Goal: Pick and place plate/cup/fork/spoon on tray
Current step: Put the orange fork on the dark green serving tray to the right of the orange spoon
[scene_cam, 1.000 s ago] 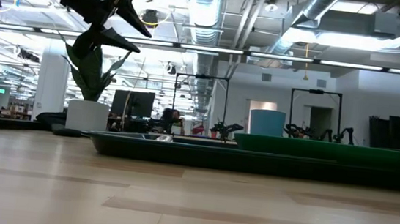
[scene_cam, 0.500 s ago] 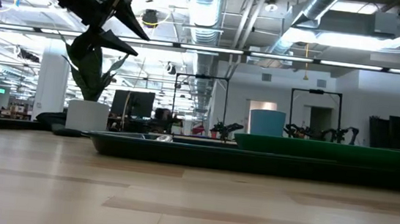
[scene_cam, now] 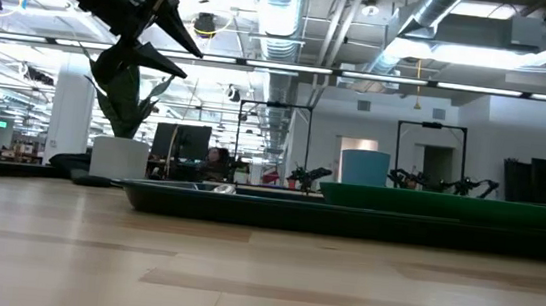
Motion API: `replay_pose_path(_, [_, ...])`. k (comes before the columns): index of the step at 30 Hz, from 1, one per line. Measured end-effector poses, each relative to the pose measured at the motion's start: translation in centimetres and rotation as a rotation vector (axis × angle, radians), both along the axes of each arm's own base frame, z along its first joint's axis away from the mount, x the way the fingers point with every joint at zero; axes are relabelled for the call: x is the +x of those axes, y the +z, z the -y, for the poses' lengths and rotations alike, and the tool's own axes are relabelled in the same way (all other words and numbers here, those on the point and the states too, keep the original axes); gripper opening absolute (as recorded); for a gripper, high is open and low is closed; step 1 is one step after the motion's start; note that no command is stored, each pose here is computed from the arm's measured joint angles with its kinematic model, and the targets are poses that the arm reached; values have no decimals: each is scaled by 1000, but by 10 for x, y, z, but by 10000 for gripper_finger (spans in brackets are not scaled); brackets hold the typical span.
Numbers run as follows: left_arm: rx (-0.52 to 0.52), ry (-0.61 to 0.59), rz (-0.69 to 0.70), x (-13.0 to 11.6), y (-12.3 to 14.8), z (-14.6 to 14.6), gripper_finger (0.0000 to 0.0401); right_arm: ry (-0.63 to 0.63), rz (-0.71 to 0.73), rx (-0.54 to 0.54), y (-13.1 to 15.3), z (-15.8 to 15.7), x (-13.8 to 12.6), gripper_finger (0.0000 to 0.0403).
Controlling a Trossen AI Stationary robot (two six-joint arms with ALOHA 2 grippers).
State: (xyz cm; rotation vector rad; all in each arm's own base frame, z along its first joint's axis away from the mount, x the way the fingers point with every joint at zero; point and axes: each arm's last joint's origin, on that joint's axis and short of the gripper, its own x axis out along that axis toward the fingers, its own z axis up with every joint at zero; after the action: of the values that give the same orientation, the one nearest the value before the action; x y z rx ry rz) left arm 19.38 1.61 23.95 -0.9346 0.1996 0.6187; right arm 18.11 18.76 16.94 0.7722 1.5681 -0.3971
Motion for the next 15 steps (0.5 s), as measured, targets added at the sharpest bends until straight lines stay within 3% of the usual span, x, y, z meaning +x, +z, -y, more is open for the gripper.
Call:
replay_pose_path(3, [2, -12, 10, 1, 1, 1, 157, -23, 161, 64, 30, 3, 2, 3])
replay_pose_path(6, [43, -69, 65, 4, 8, 5, 157, -92, 414, 100, 69, 17, 4, 3])
replay_pose_path(11, [182, -137, 290, 11, 33, 10, 158, -252, 809, 23, 123, 63, 3, 2])
replay_pose_path(15, [316, -156, 451, 16, 52, 12, 158, -293, 1035, -43, 148, 94, 14, 2])
